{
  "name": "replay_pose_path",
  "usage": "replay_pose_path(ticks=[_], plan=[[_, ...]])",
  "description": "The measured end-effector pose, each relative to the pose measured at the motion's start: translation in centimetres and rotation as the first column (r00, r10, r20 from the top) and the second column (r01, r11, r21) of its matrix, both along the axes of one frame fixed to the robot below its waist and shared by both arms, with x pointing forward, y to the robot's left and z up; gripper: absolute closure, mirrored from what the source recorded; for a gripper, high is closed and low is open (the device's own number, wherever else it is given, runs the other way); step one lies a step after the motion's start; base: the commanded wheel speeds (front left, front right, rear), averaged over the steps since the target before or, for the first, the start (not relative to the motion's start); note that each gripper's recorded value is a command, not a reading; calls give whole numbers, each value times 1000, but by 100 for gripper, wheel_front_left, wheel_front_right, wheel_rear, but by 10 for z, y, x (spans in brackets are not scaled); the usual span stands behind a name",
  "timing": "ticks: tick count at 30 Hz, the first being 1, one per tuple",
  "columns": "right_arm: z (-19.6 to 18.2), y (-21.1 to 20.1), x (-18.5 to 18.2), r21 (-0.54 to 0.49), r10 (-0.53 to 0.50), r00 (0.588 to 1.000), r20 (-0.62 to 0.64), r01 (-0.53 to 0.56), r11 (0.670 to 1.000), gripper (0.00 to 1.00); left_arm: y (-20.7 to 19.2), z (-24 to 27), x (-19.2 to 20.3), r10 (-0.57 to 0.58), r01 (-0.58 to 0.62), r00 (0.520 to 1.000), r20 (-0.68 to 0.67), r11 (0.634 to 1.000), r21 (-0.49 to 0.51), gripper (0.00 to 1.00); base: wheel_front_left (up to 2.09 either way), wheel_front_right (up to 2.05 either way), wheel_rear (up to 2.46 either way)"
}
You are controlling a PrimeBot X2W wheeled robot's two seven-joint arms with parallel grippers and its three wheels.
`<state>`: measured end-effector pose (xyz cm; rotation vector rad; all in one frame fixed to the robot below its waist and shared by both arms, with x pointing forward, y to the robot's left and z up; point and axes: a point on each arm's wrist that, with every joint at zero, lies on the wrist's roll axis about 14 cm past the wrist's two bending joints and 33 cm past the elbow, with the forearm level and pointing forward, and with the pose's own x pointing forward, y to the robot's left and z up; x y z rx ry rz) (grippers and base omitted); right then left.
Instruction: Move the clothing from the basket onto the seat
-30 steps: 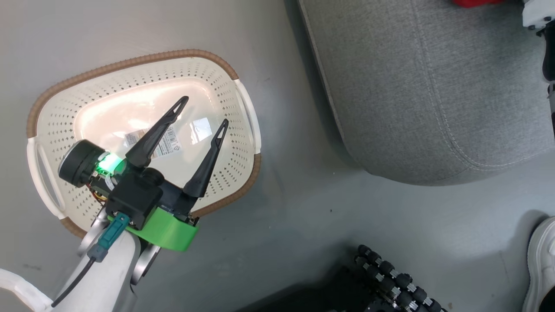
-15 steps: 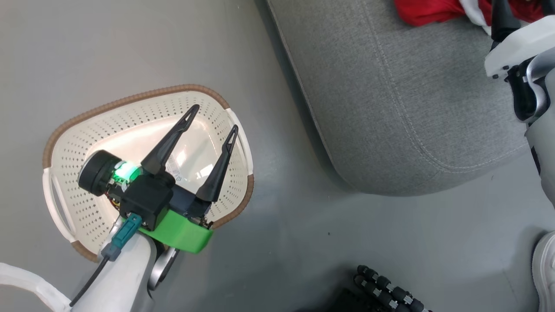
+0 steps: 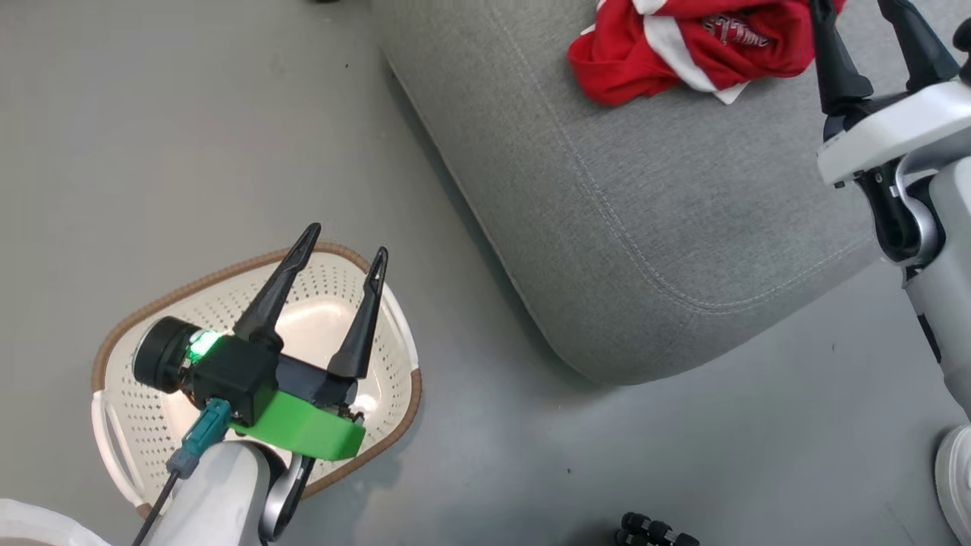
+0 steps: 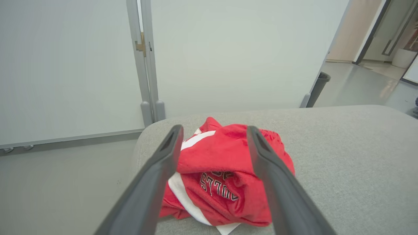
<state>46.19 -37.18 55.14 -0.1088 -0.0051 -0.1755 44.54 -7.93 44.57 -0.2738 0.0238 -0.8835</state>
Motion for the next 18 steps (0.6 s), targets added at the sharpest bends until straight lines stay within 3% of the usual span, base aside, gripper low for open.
replay_pose_path(ticks=[10, 18], plan=[[90, 25, -58, -85, 56, 961, 272, -34, 996, 0, -3, 42, -14, 31, -30, 998, 49, 999, -36, 0, 0, 0, 0], [114, 40, -105, -61, 43, 915, 402, -20, 998, 0, 16, 71, -28, 108, -104, 990, 90, 993, -51, 0, 0, 0, 0]])
